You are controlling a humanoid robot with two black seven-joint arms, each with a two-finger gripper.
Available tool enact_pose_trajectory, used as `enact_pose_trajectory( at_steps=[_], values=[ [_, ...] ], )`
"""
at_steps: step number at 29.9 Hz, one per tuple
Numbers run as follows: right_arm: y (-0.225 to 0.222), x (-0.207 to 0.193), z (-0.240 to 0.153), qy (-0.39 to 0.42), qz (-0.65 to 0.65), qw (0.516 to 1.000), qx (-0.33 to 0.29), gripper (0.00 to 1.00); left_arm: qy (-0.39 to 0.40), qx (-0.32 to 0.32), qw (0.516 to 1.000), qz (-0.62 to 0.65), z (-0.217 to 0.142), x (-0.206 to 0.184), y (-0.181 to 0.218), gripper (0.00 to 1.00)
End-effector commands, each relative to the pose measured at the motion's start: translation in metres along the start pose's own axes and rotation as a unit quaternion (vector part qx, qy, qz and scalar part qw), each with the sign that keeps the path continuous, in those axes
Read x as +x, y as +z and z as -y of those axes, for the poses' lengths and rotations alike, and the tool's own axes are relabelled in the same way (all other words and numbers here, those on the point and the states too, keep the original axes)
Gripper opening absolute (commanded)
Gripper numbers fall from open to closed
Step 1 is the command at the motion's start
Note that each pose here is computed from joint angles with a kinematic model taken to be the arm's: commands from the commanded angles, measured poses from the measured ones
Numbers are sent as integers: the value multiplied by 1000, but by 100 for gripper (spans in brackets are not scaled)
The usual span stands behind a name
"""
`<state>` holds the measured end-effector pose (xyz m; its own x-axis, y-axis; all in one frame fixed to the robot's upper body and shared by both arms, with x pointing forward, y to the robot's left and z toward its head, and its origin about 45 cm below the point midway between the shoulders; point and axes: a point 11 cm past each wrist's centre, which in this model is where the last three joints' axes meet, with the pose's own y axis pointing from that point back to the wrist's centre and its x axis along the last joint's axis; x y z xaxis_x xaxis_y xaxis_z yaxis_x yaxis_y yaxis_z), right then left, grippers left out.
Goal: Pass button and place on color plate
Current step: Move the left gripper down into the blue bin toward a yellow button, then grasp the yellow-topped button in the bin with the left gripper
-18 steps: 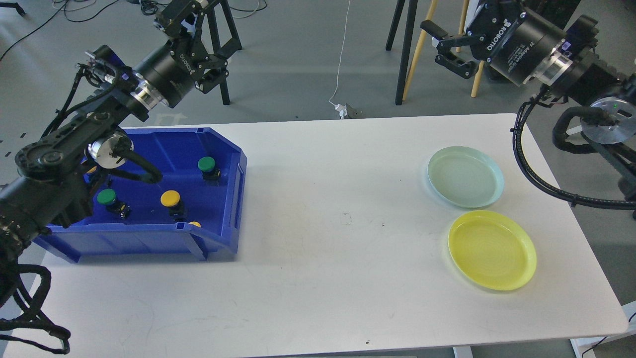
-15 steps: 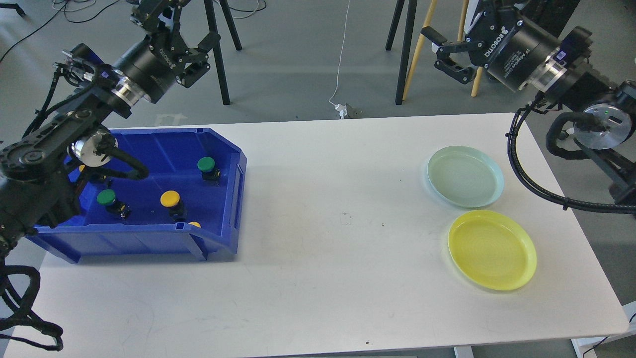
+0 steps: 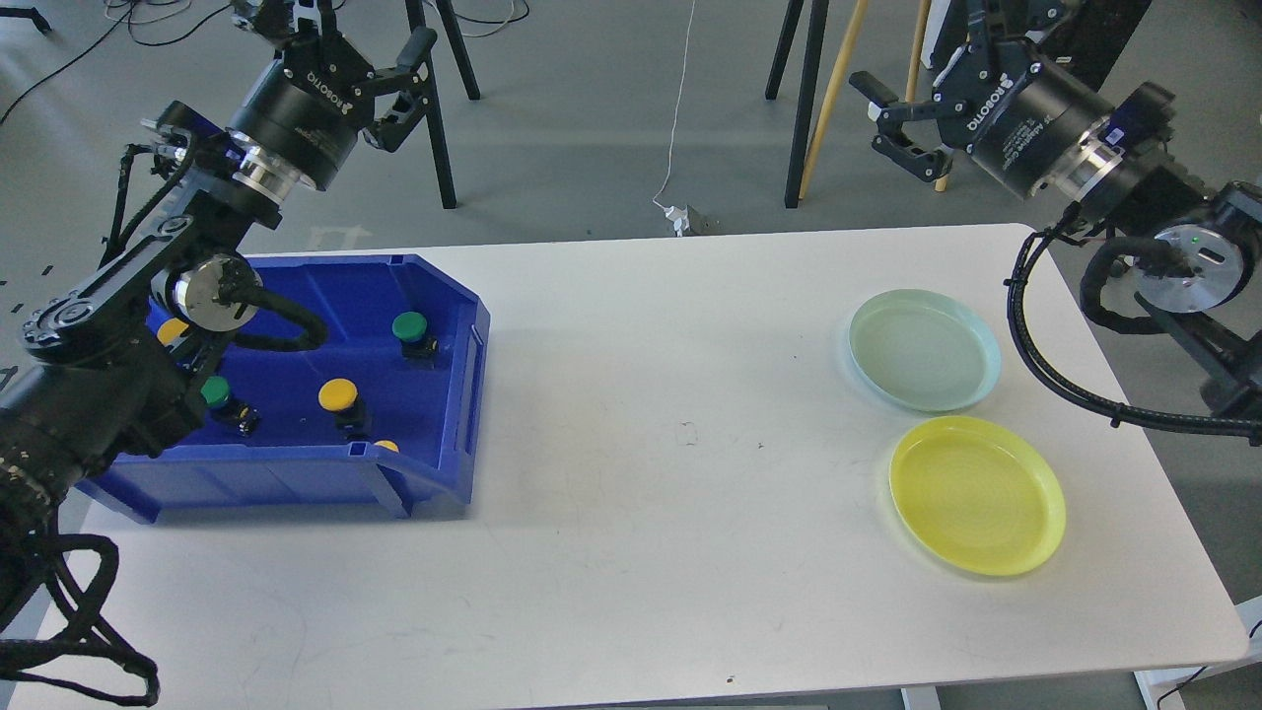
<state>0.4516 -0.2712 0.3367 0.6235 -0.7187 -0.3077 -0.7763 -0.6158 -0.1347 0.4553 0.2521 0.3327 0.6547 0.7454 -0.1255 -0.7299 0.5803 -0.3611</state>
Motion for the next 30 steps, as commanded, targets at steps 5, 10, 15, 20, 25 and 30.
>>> enact_pose_trajectory(
  at_steps=[5, 10, 15, 20, 25, 30],
  values=[
    [-3, 17, -22, 19, -5, 1000, -4, 100, -163, 251, 928, 224, -56, -13, -45, 99],
    [5, 25, -33, 33, -2, 999, -12, 100, -239, 390, 777, 433, -109, 26, -57, 99],
    [12, 31, -42, 44, 2, 999, -20, 100, -272, 450, 672, 521, -134, 62, -42, 99],
    [11, 36, -47, 53, -3, 998, -24, 100, -333, 504, 605, 519, -175, 65, -64, 99],
    [10, 37, -48, 53, -4, 998, -23, 100, -337, 528, 580, 520, -181, 76, -78, 99],
    [11, 38, -49, 55, -4, 998, -24, 100, -322, 542, 567, 530, -178, 90, -79, 99]
  ],
)
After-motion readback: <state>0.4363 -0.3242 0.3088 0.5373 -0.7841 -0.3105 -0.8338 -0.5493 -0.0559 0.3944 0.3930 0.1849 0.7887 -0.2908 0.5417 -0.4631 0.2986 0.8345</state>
